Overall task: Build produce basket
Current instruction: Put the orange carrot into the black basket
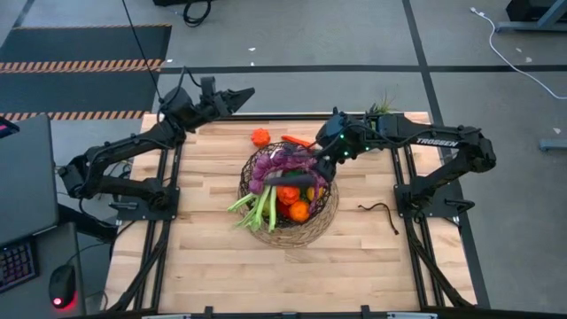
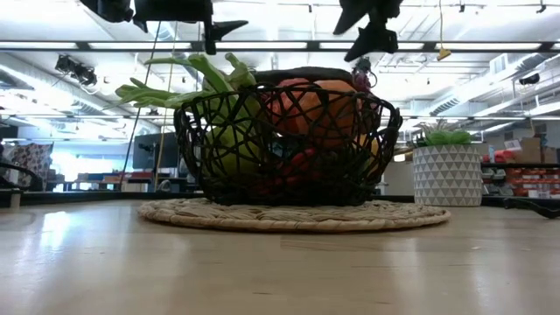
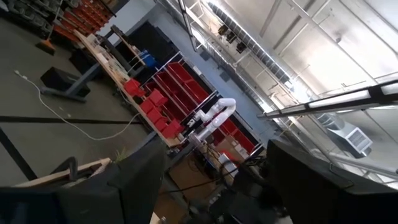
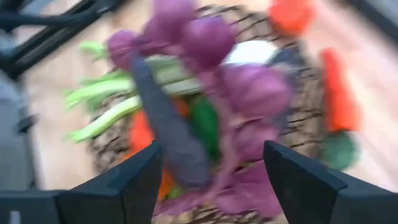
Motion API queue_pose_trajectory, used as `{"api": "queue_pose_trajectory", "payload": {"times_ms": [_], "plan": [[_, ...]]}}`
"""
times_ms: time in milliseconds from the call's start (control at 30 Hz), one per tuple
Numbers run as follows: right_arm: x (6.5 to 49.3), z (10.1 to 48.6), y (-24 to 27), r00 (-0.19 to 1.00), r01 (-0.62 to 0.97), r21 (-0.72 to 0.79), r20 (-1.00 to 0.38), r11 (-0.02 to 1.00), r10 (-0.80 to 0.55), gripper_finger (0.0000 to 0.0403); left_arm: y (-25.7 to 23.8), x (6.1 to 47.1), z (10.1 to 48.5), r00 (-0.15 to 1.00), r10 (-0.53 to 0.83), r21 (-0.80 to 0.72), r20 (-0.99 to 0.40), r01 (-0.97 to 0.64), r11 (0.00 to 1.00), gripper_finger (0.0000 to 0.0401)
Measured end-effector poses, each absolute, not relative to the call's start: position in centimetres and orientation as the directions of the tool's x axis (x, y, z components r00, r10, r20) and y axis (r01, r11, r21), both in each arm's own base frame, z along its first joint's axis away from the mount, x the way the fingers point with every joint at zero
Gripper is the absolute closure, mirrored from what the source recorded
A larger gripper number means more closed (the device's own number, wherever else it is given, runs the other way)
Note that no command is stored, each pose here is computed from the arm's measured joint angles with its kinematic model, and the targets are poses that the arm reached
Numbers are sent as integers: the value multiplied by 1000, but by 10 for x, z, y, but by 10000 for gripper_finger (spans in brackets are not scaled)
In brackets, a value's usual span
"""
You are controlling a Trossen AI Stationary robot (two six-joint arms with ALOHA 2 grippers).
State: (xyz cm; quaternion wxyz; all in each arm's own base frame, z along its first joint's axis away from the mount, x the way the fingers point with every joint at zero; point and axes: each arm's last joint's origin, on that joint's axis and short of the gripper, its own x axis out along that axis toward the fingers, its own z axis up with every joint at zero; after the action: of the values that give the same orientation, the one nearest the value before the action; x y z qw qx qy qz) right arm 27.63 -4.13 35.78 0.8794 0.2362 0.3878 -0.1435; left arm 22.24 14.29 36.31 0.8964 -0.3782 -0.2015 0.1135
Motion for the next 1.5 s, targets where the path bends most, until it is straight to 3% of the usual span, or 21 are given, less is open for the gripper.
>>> {"api": "queue_pose_trajectory", "payload": {"times_ms": [267,467,900,1233,1500], "plan": [[264,358,-90,601,650,245,-745,719,-289,126,137,226,363,906,323,-721,272,-31,692,115],[272,327,-145,574,642,318,-803,697,-162,122,139,227,357,908,362,-706,211,-114,699,115],[281,233,-239,550,569,458,-829,683,98,131,139,227,355,912,361,-732,194,-110,672,115],[282,190,-256,490,500,447,-852,742,183,135,139,228,351,918,366,-771,154,-121,625,115],[301,182,-247,484,415,370,-863,831,143,135,138,229,348,924,363,-778,119,-140,612,115]]}}
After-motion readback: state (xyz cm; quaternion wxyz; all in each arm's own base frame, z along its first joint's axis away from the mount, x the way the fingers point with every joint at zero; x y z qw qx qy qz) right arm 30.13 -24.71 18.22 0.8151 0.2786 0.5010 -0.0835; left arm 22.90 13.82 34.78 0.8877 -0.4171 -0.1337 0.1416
